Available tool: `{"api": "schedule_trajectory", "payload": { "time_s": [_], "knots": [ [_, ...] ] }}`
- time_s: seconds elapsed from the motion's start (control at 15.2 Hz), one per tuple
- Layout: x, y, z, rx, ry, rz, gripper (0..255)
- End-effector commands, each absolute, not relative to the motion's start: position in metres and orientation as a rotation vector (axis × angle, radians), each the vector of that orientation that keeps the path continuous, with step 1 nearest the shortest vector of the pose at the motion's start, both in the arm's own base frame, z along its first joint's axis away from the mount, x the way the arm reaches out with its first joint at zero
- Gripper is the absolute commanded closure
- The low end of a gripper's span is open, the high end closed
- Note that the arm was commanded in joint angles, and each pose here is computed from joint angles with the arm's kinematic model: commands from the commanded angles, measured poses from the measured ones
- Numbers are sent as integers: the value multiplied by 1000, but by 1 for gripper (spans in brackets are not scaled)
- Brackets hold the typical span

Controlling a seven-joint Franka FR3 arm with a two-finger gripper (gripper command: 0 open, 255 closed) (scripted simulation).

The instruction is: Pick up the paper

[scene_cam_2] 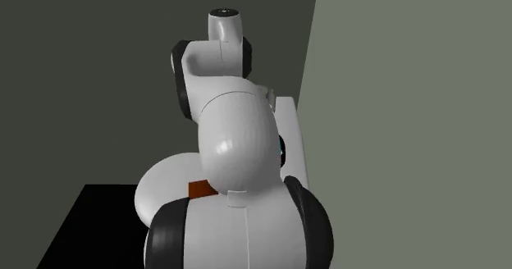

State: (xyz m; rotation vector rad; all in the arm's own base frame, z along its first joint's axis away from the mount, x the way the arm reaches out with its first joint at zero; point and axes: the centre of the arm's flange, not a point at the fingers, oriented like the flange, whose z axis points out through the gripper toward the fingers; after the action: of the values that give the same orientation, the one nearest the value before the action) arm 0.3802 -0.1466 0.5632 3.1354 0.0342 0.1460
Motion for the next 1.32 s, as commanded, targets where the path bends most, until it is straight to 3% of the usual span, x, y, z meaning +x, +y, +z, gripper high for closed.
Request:
{"api": "schedule_trajectory", "payload": {
  "time_s": [0.0, 1.25],
  "knots": [
    [391, -172, 557, 3135, 43, 140, 0],
    [484, -378, 492, 3145, 111, 87, 0]
  ]
}}
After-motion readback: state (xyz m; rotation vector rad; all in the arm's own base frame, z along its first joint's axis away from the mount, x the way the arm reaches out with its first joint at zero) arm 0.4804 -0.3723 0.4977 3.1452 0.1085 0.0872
